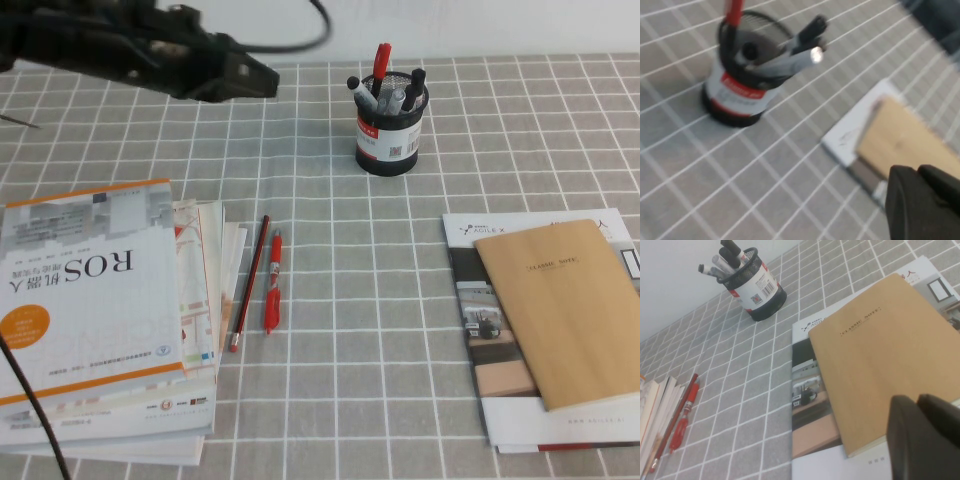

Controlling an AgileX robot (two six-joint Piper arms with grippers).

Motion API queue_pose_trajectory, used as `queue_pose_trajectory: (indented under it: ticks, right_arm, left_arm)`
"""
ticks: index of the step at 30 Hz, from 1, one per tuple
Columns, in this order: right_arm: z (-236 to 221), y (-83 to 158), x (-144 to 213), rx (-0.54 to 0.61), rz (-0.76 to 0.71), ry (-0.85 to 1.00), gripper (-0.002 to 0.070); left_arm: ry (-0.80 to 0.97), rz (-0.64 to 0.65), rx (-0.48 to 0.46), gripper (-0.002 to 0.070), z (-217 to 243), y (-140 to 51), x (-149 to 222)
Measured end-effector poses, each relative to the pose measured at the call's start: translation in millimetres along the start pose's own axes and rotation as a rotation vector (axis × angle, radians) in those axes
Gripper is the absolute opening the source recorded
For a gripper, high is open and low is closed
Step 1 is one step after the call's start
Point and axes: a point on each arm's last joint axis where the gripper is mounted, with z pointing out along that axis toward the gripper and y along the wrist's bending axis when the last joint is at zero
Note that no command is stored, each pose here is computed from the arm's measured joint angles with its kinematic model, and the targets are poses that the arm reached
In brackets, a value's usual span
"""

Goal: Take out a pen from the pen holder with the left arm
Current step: 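Take a marker out of the pen holder and lay it on the table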

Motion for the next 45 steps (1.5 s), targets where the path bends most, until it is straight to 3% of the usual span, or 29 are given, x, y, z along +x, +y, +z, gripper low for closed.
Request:
queue_pose_trajectory:
  ticks: [4, 8, 16, 18, 25, 28, 34, 45]
  right_arm:
    - [0, 0, 0, 0.000, 0.000, 0.000, -0.0013]
    - [0, 0, 0, 0.000, 0.000, 0.000, -0.0013]
    - [0, 0, 0, 0.000, 0.000, 0.000, -0.0013]
    - [0, 0, 0, 0.000, 0.000, 0.000, -0.0013]
    - [0, 0, 0, 0.000, 0.000, 0.000, -0.0013]
    - [0, 0, 0, 0.000, 0.000, 0.000, -0.0013]
    - [0, 0, 0, 0.000, 0.000, 0.000, -0.0013]
    - [0, 0, 0, 0.000, 0.000, 0.000, -0.0013]
  left_arm:
    - [-0.115, -0.005, 0.127, -0.0003, -14, 24.7, 3]
    - [-0.203, 0.073, 0.148, -0.0003, -18, 33.7, 1]
    - [-0.271, 0.251, 0.014, 0.0019, 21, 24.2, -11]
    - [-0.268, 0.304, -0.023, 0.0069, 36, 22.3, -11]
    - [-0.248, 0.439, -0.116, 0.0391, 82, 10.6, -9]
    - [-0.251, 0.432, -0.168, 0.0434, 95, 14.0, -6]
    - [-0.287, 0.330, -0.211, 0.0449, 112, 30.6, 3]
    - [-0.345, 0.255, -0.201, 0.0452, 138, 50.3, 20]
